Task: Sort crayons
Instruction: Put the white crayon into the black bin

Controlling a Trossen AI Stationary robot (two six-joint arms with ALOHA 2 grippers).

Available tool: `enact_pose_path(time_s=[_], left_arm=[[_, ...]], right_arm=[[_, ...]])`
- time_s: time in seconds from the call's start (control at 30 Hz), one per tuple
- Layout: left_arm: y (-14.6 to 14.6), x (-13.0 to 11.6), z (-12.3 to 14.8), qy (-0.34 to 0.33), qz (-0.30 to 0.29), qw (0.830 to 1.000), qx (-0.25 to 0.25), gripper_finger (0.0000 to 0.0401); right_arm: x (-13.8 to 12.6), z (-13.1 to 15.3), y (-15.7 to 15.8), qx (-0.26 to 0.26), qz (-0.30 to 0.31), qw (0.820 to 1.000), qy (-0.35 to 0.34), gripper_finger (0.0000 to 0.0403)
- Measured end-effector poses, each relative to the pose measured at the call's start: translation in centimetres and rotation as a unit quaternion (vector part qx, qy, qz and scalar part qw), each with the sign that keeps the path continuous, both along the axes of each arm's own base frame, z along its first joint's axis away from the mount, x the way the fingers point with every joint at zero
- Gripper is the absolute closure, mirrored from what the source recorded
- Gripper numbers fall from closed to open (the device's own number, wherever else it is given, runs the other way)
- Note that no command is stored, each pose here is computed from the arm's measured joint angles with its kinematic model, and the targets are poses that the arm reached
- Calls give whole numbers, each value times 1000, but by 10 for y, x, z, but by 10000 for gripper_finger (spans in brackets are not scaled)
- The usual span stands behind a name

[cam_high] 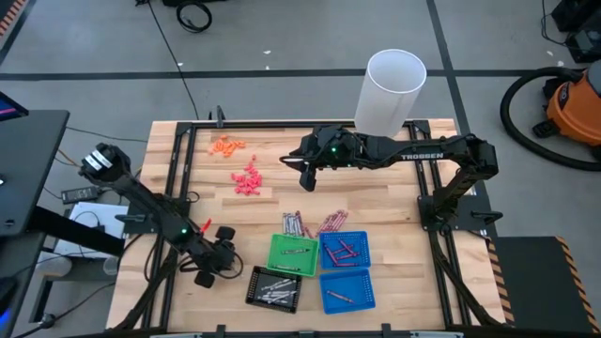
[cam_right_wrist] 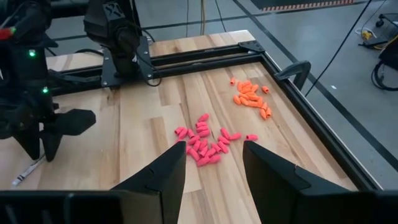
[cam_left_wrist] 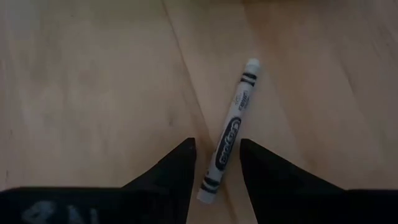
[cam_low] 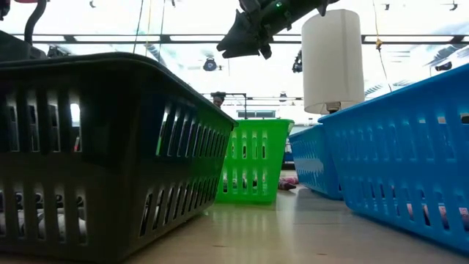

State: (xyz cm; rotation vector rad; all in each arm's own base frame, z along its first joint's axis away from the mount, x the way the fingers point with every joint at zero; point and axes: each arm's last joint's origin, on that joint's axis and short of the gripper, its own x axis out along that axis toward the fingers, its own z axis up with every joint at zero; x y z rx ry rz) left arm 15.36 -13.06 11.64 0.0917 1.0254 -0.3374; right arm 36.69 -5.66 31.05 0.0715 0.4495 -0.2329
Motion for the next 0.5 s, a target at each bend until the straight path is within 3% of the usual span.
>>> enact_pose_path(time_s=[0.2,0.5], left_arm=[[0,0,-1,0,1,1000,1,269],[1,0,-2,5,13,1000,1,366]], right_arm=[[0,0,0,-2,1,1000,0,235],[0,0,0,-2,1,1000,0,235]])
